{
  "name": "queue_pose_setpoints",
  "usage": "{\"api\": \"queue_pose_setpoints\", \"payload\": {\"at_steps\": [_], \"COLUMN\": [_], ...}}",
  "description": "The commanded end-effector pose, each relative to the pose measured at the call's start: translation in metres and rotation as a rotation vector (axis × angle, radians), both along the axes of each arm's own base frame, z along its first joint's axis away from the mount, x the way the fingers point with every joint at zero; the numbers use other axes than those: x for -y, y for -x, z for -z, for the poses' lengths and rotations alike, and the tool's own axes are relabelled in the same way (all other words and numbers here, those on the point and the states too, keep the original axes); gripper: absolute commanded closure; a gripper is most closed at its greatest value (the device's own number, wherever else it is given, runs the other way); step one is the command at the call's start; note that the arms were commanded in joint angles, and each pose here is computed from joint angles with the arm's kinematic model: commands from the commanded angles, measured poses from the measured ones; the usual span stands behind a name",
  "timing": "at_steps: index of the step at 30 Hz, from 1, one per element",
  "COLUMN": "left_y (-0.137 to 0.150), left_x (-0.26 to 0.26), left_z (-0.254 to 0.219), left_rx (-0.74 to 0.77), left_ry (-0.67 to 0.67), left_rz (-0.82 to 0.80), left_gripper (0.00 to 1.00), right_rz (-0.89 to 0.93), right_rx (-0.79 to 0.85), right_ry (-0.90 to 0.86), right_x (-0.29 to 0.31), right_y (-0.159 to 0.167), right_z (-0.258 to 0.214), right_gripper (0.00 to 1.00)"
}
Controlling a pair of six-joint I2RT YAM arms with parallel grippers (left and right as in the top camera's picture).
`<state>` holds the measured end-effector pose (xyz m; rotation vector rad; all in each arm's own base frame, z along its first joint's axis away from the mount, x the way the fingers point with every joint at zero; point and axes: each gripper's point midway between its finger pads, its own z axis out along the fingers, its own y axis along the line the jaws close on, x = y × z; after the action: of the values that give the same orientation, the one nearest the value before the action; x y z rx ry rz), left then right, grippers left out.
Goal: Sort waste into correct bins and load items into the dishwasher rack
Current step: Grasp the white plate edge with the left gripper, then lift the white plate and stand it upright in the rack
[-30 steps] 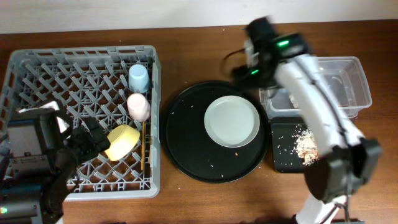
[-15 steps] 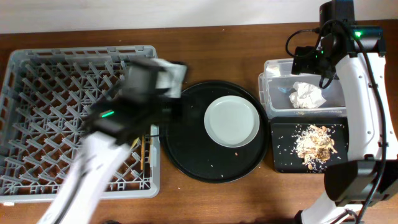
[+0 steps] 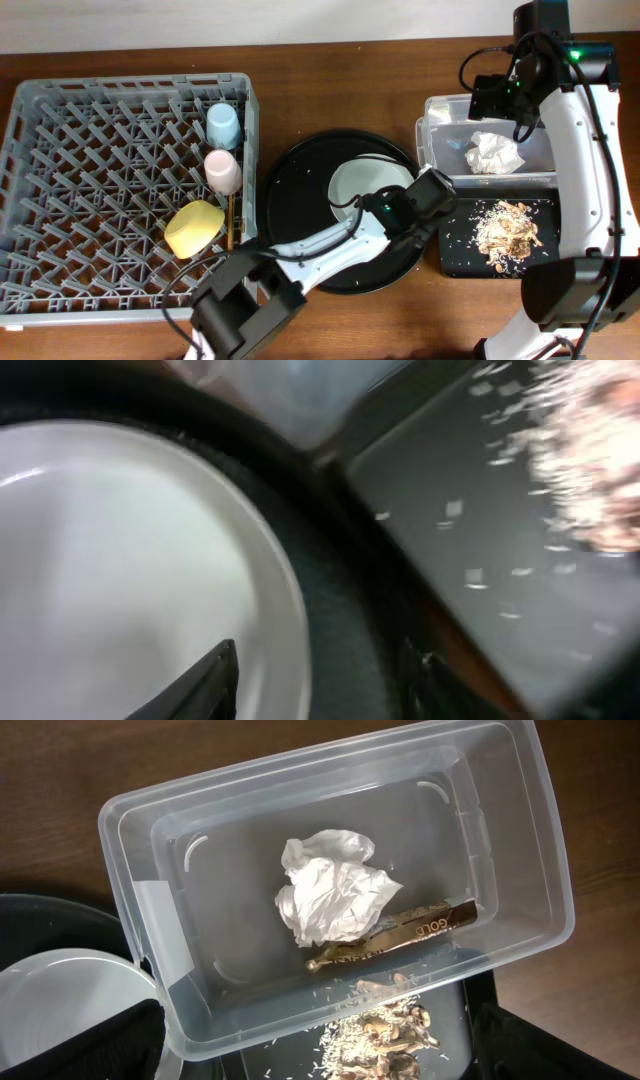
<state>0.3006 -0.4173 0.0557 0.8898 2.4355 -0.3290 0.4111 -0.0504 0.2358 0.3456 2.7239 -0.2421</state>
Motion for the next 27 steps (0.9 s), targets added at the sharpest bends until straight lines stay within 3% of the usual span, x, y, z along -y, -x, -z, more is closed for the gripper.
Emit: {"api": "queue_pose_setpoints", "payload": {"at_steps": [1, 6, 7, 8, 10, 13, 15, 18, 20, 22, 24, 27], "left_y": [-0.008, -0.008, -0.008, -0.008, -0.009, -0.011, -0.026, -0.039, -0.034, -0.034, -0.034, -0.034], "left_x": [-0.009, -0.018, -0.018, -0.018, -0.018, -0.018, -0.023, -0.041, -0.079, -0.165, -0.231, -0.301], "left_z": [0.036, 0.063, 0.062, 0.062, 0.061, 0.050, 0.015, -0.125, -0.213, -0.293, -0.319, -0.320], "left_rx": [0.023, 0.016, 0.016, 0.016, 0.017, 0.036, 0.129, 0.298, 0.359, 0.421, 0.418, 0.307], "left_ry": [-0.097, -0.165, -0.164, -0.164, -0.162, -0.151, -0.136, 0.045, 0.173, 0.294, 0.349, 0.472], "left_rz": [-0.021, -0.037, -0.037, -0.037, -0.037, -0.044, -0.093, -0.143, -0.143, -0.223, -0.285, -0.282], "left_gripper": [0.50, 0.51, 0.63, 0.82, 0.99, 0.99, 0.99, 0.99, 0.99, 0.99, 1.00, 0.99], "right_rz": [0.003, 0.003, 0.003, 0.003, 0.003, 0.003, 0.003, 0.003, 0.003, 0.003, 0.003, 0.003], "right_rx": [-0.003, -0.003, -0.003, -0.003, -0.003, -0.003, -0.003, -0.003, -0.003, -0.003, -0.003, -0.003], "right_ry": [0.020, 0.020, 0.020, 0.020, 0.020, 0.020, 0.020, 0.020, 0.020, 0.020, 0.020, 0.020], "right_x": [0.004, 0.004, 0.004, 0.004, 0.004, 0.004, 0.004, 0.004, 0.004, 0.004, 0.004, 0.004], "right_y": [0.000, 0.000, 0.000, 0.000, 0.000, 0.000, 0.000, 0.000, 0.000, 0.000, 0.000, 0.000], "right_z": [0.000, 0.000, 0.000, 0.000, 0.000, 0.000, 0.000, 0.000, 0.000, 0.000, 0.000, 0.000], "right_gripper": [0.01, 0.01, 0.02, 0.01, 0.01, 0.01, 0.02, 0.01, 0.01, 0.01, 0.01, 0.01]}}
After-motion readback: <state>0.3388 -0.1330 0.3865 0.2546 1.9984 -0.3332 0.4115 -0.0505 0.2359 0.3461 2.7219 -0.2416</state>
